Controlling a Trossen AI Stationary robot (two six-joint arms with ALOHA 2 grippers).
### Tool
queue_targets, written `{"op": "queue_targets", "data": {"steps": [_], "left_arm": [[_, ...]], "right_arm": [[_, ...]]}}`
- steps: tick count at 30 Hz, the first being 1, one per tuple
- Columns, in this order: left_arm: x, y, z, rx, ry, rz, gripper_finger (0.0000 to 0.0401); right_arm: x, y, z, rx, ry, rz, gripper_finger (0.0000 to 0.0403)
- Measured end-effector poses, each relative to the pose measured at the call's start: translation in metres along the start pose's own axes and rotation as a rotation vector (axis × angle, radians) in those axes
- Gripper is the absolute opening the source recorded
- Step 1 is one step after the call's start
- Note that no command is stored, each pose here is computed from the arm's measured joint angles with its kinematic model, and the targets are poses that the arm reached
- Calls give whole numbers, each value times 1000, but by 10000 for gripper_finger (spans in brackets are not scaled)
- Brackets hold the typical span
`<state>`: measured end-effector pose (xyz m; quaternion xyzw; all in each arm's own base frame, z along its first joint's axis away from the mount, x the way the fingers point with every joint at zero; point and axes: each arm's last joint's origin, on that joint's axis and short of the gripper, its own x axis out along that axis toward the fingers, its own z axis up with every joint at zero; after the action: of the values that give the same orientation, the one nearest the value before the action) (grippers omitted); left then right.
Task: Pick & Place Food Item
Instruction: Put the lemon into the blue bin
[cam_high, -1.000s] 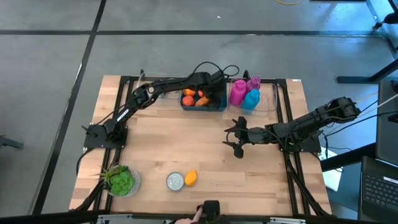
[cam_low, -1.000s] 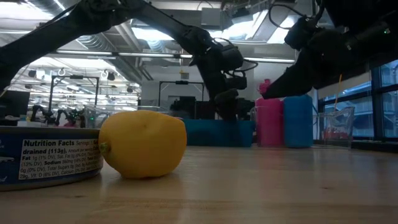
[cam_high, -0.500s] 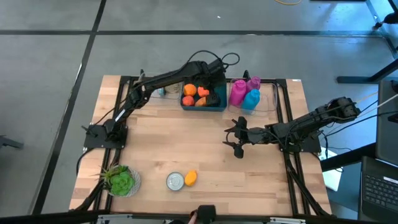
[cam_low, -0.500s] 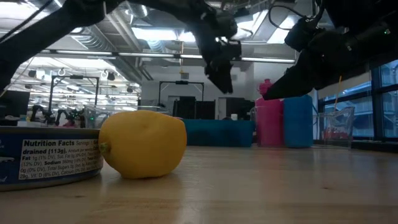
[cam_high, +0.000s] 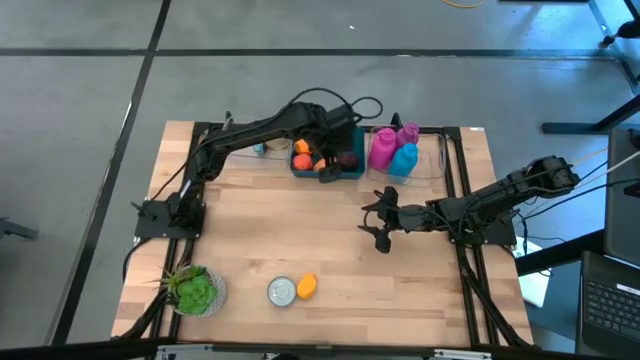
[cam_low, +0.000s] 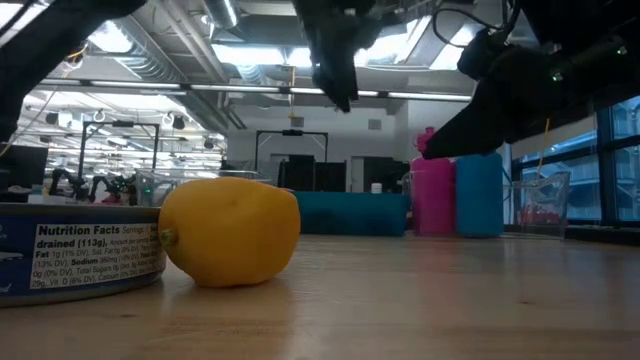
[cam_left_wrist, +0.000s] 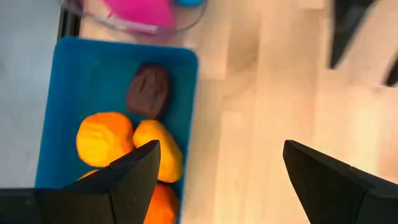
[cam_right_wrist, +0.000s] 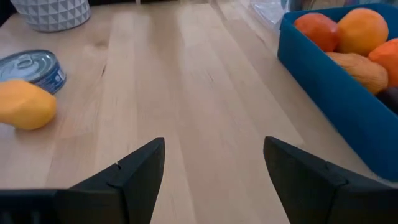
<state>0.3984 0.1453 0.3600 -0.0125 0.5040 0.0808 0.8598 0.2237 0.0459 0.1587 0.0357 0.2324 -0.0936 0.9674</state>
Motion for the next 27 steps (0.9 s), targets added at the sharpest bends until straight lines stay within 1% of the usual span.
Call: {"op": "queue_targets", "data": {"steps": [2, 6, 10, 13, 15, 18, 21, 23, 27], "left_arm": [[-12, -9, 1, 16, -27, -8, 327], [-44, -22, 0, 38, -106, -62, 327], [-78, -32, -4, 40, -192, -71, 327], [-97, -40, -10, 58, -253, -73, 327], [-103, -44, -19, 54, -275, -76, 327], [-104, -50, -39, 27, -323, -80, 327], [-103, -53, -69, -8, -396, -71, 327], [-101, -56, -93, -40, -447, -62, 326], [-86, -65, -145, -105, -573, -70, 326]], "right_arm": [[0, 0, 0, 23, 0, 0, 272], [0, 0, 0, 43, 0, 0, 272], [0, 0, 1, 72, -9, 4, 272], [0, 1, 2, 85, -16, 6, 272], [0, 1, 2, 97, -17, 6, 272], [0, 1, 2, 107, -18, 14, 272], [0, 1, 2, 108, -17, 18, 272], [0, 1, 2, 108, -17, 17, 272], [0, 1, 2, 111, -18, 17, 272]]}}
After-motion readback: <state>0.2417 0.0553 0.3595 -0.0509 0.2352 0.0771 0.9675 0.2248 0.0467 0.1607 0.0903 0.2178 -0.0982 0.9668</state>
